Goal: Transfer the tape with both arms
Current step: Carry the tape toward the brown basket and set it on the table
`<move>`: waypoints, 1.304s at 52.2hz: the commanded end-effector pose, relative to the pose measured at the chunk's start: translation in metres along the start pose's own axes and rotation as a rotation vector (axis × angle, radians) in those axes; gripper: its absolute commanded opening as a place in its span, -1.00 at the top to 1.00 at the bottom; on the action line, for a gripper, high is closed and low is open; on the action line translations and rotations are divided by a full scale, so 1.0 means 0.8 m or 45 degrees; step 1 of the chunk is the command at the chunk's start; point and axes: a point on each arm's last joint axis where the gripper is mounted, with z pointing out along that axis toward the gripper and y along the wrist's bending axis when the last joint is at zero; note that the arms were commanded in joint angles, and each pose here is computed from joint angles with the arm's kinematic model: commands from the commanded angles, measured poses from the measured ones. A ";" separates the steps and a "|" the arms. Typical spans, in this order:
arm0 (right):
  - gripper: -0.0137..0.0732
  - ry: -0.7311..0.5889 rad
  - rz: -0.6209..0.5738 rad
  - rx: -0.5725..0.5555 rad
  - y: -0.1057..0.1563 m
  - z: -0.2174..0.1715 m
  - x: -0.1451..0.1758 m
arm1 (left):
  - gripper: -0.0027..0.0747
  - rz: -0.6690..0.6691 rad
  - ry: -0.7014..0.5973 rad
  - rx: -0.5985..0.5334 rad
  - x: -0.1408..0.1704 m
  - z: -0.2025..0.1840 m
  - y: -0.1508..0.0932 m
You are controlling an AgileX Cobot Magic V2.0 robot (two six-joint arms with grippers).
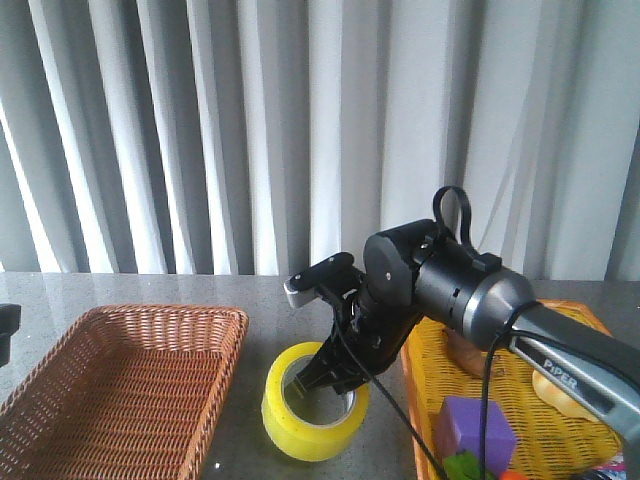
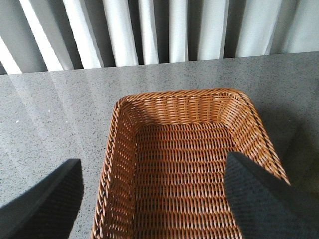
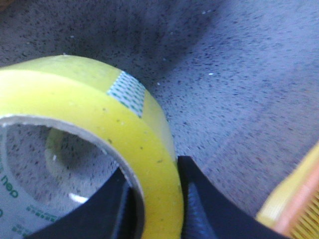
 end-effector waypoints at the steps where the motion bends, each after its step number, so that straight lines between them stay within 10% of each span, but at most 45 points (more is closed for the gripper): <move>1: 0.40 -0.230 0.022 0.019 -0.004 -0.039 -0.022 | -0.49 -0.004 -0.151 0.023 -0.023 -0.013 -0.002; 49: -0.19 -0.152 -0.026 0.029 -0.007 -0.009 -0.036 | -0.49 -0.004 -0.152 0.023 -0.023 -0.013 -0.003; 68: -0.05 -0.560 0.073 0.164 -0.052 -0.174 -0.049 | -0.49 -0.001 -0.152 0.022 -0.023 -0.013 -0.002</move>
